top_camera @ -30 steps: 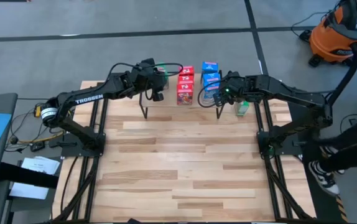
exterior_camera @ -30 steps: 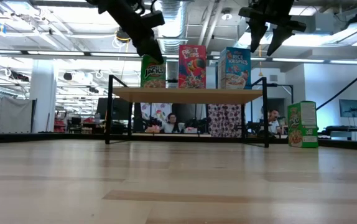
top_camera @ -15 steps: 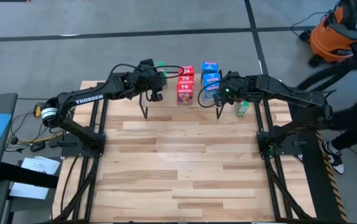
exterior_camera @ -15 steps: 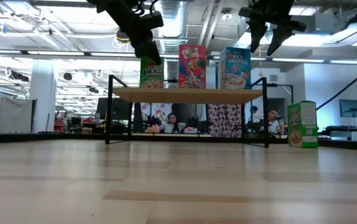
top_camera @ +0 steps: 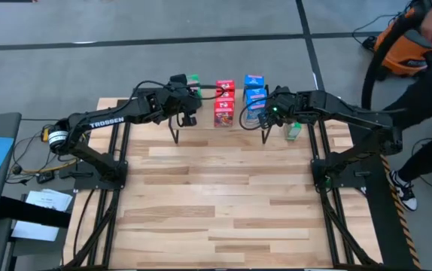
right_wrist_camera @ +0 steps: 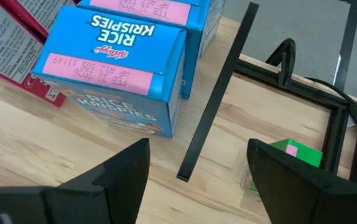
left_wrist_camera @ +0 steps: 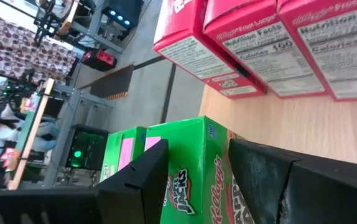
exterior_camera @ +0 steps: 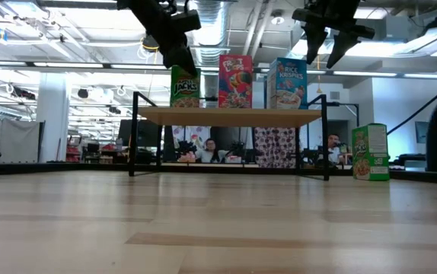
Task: Stack cereal on shelf
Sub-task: Adjust the green cereal box on the shelf
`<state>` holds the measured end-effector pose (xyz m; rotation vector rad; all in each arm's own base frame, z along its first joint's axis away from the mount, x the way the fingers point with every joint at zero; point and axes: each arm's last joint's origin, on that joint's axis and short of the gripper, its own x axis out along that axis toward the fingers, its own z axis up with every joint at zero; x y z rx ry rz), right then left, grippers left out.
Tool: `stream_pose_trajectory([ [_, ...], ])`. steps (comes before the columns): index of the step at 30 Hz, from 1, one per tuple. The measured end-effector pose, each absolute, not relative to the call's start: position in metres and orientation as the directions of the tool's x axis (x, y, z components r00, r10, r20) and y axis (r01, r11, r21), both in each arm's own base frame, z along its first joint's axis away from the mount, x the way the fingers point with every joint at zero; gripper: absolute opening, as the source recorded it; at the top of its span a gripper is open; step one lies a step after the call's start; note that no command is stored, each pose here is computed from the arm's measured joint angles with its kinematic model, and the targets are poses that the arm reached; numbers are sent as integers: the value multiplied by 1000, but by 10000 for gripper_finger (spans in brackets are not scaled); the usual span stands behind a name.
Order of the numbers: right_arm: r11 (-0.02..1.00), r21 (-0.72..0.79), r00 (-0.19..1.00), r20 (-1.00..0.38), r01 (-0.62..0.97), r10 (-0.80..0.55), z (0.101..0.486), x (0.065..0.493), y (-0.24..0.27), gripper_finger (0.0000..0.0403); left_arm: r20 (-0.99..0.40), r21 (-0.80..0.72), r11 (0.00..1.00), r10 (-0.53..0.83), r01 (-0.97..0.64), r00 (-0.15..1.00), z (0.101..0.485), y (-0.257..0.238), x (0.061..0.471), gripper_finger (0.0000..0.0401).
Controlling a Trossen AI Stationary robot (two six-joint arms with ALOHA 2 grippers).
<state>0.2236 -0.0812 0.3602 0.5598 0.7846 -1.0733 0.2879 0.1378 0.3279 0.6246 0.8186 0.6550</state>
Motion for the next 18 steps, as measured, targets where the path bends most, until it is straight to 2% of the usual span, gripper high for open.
stream_pose_trajectory([
  [18, 386, 32, 259, -791, 922, -554, 360, 224, -81, 291, -421, 720, 627, 736, -297, 531, 347, 138, 289, 155],
])
